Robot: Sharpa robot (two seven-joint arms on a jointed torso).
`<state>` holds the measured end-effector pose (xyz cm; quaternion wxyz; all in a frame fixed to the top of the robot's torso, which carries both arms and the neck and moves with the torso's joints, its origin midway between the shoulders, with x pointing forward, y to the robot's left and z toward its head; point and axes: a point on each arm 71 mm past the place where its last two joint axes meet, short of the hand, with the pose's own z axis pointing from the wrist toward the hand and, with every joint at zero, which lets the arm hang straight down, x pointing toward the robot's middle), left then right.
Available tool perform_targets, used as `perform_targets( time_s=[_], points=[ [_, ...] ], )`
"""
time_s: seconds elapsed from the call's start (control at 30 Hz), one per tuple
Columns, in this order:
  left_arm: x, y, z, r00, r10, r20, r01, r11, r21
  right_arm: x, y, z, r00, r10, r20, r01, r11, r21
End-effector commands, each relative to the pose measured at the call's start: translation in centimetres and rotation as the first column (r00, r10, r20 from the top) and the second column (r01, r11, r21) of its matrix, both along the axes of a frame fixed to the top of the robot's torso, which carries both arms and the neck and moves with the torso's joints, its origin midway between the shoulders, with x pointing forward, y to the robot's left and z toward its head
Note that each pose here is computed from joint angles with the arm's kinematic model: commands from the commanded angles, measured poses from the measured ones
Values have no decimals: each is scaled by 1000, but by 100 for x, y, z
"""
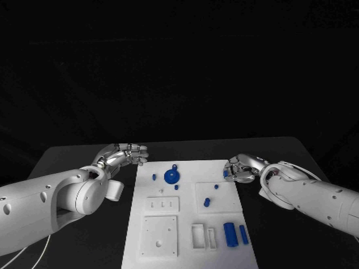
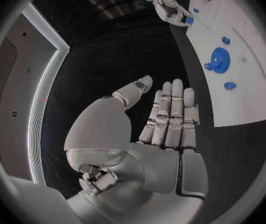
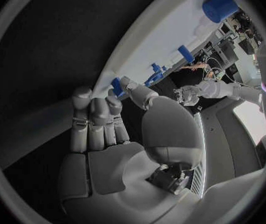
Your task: Assemble the parts on the task board
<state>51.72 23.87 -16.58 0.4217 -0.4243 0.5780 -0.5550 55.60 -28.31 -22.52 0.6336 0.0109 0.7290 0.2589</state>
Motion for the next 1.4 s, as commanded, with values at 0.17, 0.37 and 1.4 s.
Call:
perform_targets(
  time_s=[0.17, 0.37, 1.4],
  points=[
    [-3, -20, 10, 1000, -13, 4, 13, 1000, -10, -5, 17, 2, 1000, 6, 8, -6, 1000, -5],
    [-5, -21, 11, 1000, -13, 5, 13, 1000, -10, -9, 33, 15, 1000, 3, 24, -3, 1000, 0],
    [-33, -225, -78, 979, -123, -165, 149, 976, 156, -189, 834, 532, 998, 4, 61, -4, 1000, -8]
  ],
)
